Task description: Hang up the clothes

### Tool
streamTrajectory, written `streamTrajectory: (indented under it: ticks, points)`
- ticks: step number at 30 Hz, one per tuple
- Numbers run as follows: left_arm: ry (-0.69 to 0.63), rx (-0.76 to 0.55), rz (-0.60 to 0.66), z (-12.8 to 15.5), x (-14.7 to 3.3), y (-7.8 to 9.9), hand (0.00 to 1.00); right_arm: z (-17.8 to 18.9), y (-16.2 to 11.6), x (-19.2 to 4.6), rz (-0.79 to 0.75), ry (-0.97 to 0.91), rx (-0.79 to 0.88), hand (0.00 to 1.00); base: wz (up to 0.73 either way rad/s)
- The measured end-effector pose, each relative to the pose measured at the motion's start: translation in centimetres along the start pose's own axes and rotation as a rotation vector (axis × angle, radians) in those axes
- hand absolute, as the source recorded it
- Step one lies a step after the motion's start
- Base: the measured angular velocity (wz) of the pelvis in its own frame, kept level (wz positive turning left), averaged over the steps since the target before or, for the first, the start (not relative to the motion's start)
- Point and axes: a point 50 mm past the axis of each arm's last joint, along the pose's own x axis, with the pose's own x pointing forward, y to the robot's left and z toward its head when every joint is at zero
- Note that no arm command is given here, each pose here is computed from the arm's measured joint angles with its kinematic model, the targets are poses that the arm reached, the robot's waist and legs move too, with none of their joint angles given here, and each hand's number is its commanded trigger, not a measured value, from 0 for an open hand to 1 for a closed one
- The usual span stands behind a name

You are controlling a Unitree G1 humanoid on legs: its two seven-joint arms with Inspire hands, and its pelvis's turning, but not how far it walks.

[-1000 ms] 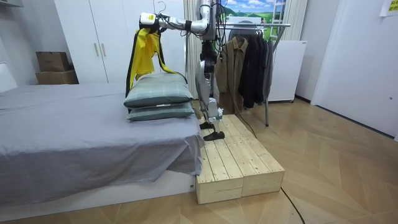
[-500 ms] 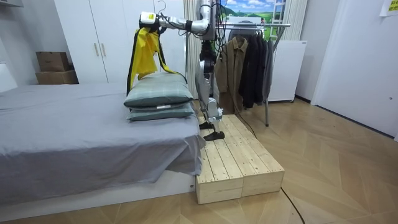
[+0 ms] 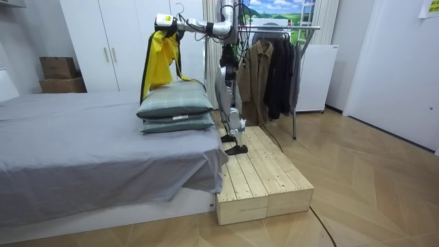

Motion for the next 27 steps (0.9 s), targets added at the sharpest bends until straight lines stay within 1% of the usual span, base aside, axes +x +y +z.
streamTrajectory:
  ticks: [3,9,21,27]
  points:
    - [-0.003,0.036,-0.029,0.1,0.0,-0.3,1.0,0.1,0.5,0.0,0.044,-0.004,0.007,0.0,0.0]
    - [-0.002,0.045,-0.047,0.4,0.0,-0.9,1.0,0.2,0.9,0.0,0.104,-0.01,0.024,0.0,0.0]
    - [-0.001,0.062,-0.06,0.4,-0.1,-1.1,1.0,0.3,1.3,0.0,0.185,-0.013,0.034,0.0,0.0]
    - [-0.004,0.067,-0.06,0.4,-0.1,-1.1,1.0,0.4,1.4,0.0,0.188,-0.015,0.049,0.0,0.0]
